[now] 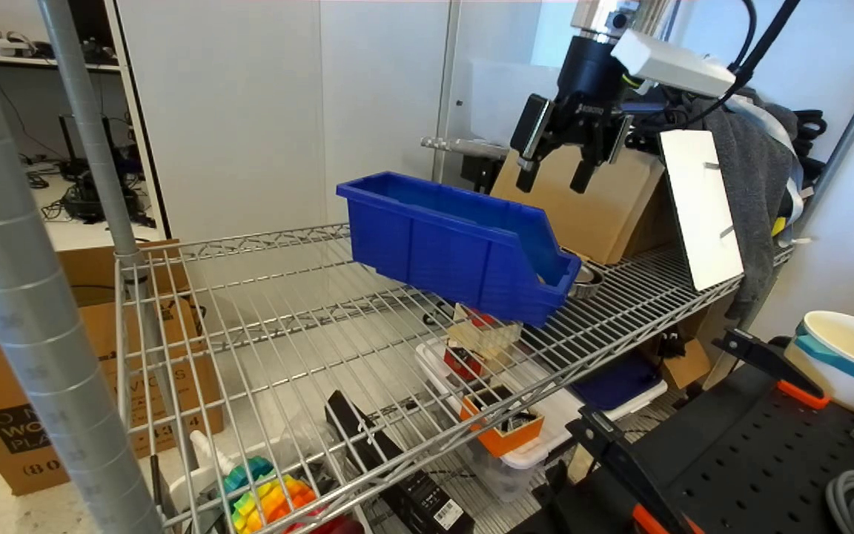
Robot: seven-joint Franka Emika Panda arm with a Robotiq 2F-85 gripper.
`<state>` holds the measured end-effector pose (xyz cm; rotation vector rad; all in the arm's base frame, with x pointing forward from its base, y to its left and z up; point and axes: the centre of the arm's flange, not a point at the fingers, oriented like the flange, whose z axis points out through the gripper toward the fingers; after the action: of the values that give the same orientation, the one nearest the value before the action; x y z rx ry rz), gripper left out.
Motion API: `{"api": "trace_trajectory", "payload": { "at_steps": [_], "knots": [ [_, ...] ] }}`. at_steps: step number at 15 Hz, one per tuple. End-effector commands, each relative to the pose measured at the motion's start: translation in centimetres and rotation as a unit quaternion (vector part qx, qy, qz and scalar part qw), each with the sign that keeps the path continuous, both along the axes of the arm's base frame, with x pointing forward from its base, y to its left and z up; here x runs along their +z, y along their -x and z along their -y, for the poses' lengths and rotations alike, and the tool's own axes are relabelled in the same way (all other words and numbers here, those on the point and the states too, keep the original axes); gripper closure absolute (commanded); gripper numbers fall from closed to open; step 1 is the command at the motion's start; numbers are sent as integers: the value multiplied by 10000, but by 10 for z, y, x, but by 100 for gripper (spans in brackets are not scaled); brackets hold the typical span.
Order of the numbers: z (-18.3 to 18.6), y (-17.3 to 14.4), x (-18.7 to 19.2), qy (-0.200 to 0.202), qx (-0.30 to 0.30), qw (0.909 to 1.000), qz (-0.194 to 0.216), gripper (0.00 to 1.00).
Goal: Remove the toy bread from the tray and put it on the shelf
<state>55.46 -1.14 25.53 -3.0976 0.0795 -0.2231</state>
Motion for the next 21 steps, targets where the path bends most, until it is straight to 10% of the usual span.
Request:
{"api": "trace_trajectory", "payload": {
  "at_steps": [1, 21],
  "knots": [
    [-2, -14, -22, -235, -519, 9983, 96, 0],
    [-2, -74, -144, -337, -2412, 9690, -423, 0]
  ]
}}
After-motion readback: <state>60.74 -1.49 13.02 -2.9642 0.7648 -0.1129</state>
